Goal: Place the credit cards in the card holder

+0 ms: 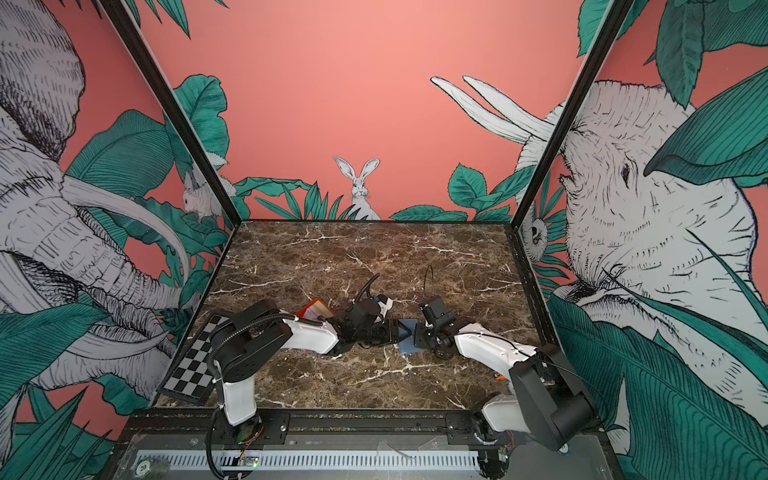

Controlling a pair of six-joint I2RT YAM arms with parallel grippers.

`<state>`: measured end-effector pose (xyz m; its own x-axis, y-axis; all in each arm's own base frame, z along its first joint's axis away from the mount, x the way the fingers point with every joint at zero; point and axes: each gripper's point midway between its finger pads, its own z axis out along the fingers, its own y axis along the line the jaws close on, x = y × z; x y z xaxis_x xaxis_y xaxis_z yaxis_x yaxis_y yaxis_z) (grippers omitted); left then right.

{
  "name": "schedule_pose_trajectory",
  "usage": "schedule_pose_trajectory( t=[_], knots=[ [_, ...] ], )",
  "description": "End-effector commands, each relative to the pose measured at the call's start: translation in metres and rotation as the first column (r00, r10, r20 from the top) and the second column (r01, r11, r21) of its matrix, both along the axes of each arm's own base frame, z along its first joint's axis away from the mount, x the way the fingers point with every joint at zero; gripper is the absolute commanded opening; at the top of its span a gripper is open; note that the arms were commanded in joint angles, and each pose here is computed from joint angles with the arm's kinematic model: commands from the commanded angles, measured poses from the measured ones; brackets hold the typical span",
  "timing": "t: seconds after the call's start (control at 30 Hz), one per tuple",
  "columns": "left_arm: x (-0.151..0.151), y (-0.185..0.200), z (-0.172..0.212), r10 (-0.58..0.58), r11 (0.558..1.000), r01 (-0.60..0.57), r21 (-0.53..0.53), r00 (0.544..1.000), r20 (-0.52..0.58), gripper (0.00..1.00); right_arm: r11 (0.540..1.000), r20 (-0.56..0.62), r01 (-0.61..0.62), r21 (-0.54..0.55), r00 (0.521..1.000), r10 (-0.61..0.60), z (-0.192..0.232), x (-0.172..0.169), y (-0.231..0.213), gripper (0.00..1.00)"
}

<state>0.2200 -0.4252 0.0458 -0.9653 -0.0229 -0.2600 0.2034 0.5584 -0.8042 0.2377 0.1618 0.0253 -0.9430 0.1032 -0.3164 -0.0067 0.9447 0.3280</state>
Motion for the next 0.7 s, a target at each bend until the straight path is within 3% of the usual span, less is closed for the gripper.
schedule_pose_trajectory(
  t=[0.0,0.67],
  knots=[
    [-0.001,-0.015,0.03,-0.031,0.994,0.035,-0.106,0.999,0.044,0.54,1.0,-0.032,0.01,-0.003,0.999,-0.01,-0.01,-0.007,-0.003,0.14],
    [-0.012,-0.02,0.057,-0.093,0.971,0.115,-0.21,0.99,0.11,0.38,0.998,-0.02,0.028,0.047,0.999,-0.027,0.003,-0.003,-0.004,0.14]
  ],
)
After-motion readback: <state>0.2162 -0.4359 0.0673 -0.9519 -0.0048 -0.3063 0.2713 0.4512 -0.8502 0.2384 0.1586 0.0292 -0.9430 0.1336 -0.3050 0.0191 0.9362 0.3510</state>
